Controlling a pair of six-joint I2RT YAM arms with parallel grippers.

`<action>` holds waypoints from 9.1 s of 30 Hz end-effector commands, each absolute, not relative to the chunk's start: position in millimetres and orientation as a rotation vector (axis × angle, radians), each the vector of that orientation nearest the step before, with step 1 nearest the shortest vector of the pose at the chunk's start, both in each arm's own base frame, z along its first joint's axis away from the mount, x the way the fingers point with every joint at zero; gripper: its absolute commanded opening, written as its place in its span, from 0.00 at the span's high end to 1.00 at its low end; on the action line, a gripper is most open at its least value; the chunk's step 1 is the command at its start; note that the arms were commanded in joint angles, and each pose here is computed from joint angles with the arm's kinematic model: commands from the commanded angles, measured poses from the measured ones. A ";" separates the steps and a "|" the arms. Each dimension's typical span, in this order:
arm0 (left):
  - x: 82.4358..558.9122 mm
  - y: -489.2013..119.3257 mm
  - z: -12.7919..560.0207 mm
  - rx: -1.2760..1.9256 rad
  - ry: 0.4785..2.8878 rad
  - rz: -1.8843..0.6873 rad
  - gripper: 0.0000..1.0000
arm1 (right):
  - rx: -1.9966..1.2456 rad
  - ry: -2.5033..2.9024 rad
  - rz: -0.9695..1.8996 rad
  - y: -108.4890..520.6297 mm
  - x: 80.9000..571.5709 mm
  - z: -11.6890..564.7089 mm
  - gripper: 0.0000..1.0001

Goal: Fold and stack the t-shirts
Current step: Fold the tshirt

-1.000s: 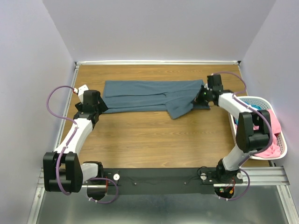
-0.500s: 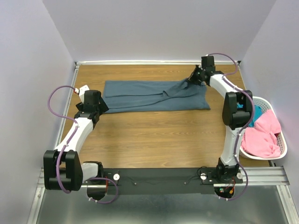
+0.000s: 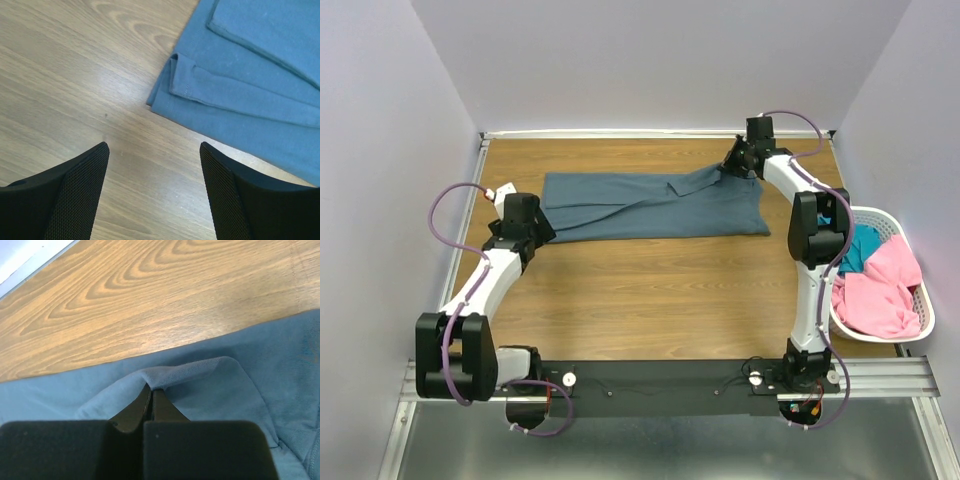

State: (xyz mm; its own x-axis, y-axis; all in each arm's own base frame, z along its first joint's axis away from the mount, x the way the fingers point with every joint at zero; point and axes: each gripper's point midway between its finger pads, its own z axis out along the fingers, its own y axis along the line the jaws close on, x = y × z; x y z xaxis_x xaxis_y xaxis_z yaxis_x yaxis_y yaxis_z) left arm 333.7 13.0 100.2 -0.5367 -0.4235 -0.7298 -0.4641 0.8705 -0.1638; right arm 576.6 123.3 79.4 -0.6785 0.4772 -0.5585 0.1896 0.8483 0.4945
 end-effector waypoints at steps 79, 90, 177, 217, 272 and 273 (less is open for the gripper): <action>419.9 -12.6 102.0 -0.932 2.159 -0.116 0.37 | 0.489 2.370 0.457 86.3 506.2 83.9 0.54; 419.0 -21.9 30.0 -0.856 2.398 -0.039 0.47 | 0.635 2.422 0.426 50.8 443.8 47.7 0.67; 437.5 -350.5 45.6 -0.340 2.529 -0.700 0.39 | 0.269 2.439 0.732 131.2 474.0 48.9 0.60; 438.3 -345.0 100.5 -0.261 2.467 -0.702 1.00 | 0.263 2.417 0.630 118.5 476.6 73.9 0.99; 341.9 -321.5 104.8 -0.195 2.564 -0.774 0.39 | 0.285 2.554 0.472 96.4 403.8 115.6 0.57; 347.4 -320.8 102.3 -0.192 2.562 -0.748 0.41 | 0.294 2.548 0.508 101.0 405.5 116.4 0.58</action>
